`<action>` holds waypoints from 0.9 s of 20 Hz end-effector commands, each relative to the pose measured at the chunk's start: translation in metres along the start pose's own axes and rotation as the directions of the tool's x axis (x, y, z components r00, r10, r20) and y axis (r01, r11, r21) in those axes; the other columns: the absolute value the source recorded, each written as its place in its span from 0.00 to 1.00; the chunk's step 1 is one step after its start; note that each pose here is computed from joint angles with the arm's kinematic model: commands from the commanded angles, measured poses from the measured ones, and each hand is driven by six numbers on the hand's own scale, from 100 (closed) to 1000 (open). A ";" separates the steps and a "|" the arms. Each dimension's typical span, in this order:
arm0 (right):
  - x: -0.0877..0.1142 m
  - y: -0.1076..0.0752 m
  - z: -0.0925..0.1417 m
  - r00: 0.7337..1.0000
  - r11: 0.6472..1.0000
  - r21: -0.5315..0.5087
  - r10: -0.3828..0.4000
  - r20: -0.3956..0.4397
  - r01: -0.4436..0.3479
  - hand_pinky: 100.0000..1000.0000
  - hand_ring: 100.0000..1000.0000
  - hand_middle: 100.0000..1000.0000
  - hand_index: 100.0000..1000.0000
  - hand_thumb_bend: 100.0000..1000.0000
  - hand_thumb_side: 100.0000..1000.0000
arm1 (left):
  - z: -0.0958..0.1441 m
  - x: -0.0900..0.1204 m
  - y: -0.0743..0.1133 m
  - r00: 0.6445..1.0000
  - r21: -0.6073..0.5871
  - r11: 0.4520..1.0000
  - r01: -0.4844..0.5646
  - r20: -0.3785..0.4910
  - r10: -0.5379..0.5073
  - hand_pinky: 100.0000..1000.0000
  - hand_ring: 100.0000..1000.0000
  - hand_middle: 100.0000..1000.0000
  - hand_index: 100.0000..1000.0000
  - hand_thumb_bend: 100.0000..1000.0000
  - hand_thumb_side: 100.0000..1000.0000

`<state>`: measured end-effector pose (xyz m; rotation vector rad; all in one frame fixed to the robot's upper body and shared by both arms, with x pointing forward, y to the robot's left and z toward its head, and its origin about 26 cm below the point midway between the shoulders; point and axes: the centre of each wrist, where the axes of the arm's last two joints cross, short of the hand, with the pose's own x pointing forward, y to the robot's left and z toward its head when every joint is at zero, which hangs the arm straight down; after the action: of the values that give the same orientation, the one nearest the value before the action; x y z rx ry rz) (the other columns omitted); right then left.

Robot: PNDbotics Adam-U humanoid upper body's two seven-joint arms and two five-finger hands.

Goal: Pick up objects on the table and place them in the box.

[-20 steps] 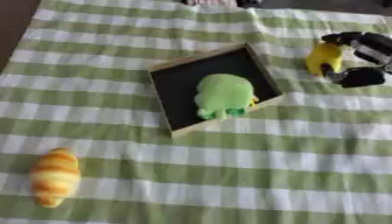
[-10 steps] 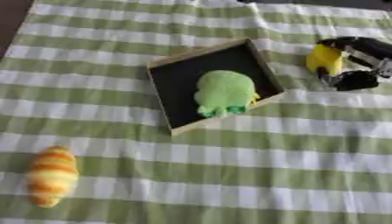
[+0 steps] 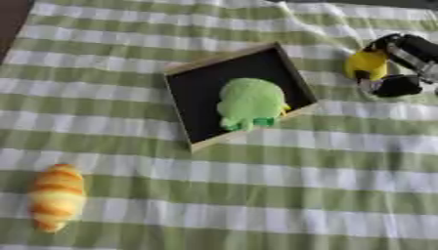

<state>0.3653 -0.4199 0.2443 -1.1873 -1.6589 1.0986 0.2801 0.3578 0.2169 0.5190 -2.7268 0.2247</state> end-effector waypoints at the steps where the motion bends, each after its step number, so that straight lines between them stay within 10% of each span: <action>1: 0.012 -0.024 -0.001 0.997 0.995 -0.095 -0.003 0.080 0.011 0.72 0.58 0.41 0.49 0.00 0.12 | -0.007 0.006 0.001 1.000 -0.013 1.000 0.004 0.028 -0.004 0.70 0.70 0.65 0.79 0.00 0.56; 2: 0.017 -0.027 -0.002 0.994 0.994 -0.111 -0.012 0.104 0.023 0.72 0.58 0.42 0.49 0.00 0.39 | -0.006 0.006 0.002 1.000 -0.013 1.000 0.005 0.027 -0.005 0.71 0.70 0.65 0.78 0.00 0.56; 3: 0.022 -0.032 -0.002 0.992 0.991 -0.130 -0.012 0.129 0.029 0.72 0.58 0.42 0.50 0.00 0.11 | -0.006 0.006 0.002 1.000 -0.014 1.000 0.006 0.026 -0.006 0.71 0.70 0.65 0.79 0.00 0.56; 9: 0.065 -0.057 -0.001 0.950 0.977 -0.179 -0.060 0.307 0.120 0.74 0.58 0.43 0.51 0.00 0.23 | -0.005 0.006 0.002 1.000 -0.020 1.000 0.010 0.020 -0.010 0.71 0.70 0.65 0.79 0.00 0.57; 18: 0.151 -0.066 -0.005 0.796 0.979 -0.008 -0.162 0.584 0.205 0.75 0.57 0.44 0.53 0.00 0.13 | -0.019 0.008 -0.014 0.995 -0.047 0.997 -0.057 0.078 0.061 0.71 0.71 0.66 0.79 0.00 0.55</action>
<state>0.3220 -0.2931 0.3204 -0.7648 -2.2308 1.3254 0.2868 0.3474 0.2278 0.4518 -2.7772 0.2069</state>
